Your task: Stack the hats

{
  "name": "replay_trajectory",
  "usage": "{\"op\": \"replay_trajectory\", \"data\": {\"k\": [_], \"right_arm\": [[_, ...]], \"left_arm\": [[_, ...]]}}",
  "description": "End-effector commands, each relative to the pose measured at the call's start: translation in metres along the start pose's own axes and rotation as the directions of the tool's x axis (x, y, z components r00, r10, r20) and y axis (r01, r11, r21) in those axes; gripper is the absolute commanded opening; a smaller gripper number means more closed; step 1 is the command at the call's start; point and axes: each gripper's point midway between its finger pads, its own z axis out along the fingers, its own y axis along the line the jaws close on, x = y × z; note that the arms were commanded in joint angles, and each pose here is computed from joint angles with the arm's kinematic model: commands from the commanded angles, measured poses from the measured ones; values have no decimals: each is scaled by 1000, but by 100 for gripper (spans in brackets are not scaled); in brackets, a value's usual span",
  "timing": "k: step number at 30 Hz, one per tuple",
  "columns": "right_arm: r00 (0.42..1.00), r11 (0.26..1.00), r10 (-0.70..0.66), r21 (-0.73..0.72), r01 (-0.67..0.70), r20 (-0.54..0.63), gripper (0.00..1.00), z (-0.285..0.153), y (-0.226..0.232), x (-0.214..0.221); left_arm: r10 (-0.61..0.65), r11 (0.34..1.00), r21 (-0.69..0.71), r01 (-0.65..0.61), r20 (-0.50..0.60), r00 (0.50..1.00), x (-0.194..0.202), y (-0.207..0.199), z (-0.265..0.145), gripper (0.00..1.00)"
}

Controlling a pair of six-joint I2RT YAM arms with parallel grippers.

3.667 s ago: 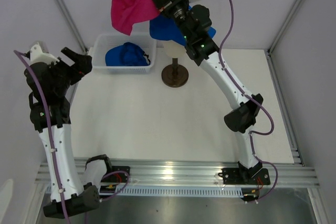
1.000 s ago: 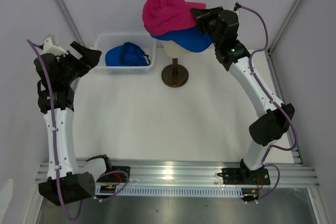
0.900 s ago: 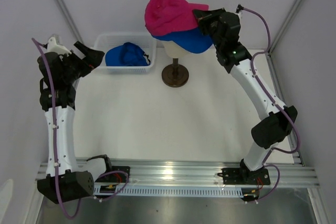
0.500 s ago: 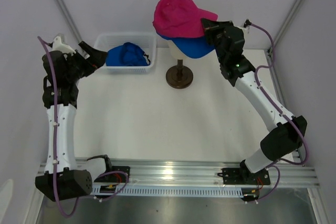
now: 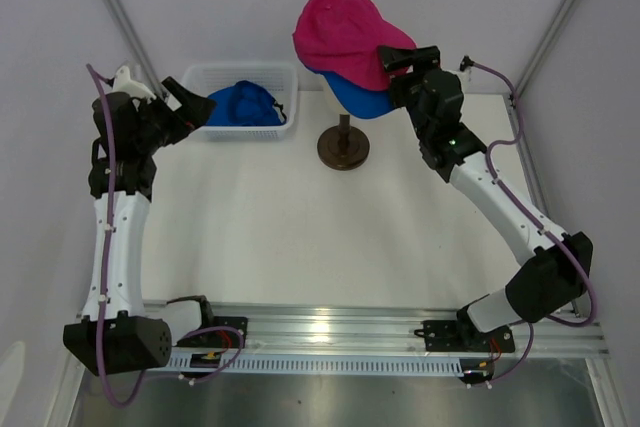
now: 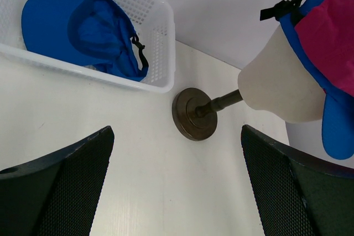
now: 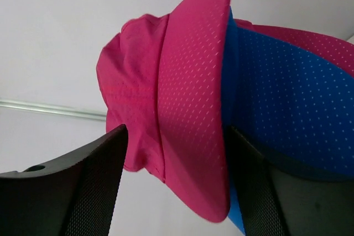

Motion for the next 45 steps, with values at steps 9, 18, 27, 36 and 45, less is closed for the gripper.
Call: {"op": "replay_trajectory", "data": {"k": [9, 18, 27, 36, 45], "right_arm": [[972, 981, -187, -22, 191, 141, 81, -35, 33, -54], [978, 978, -209, 13, 209, -2, 72, -4, 7, -51], [977, 984, -177, -17, 176, -122, 54, 14, 3, -38], [986, 990, -142, -37, 139, -92, 16, 0, 14, -45], [996, 996, 61, -60, -65, -72, 0, -12, 24, -32]], "left_arm": [[41, 999, 32, -43, 37, 998, -11, -15, 0, 99], [46, 998, 31, -48, 39, 998, -11, -17, 0, 100], [51, 998, 23, -52, 45, 998, -14, -17, -1, 99], [46, 998, 48, -48, 35, 998, -11, -23, 3, 99], [37, 995, 92, -38, 10, 999, -14, -35, 18, 99]]}}
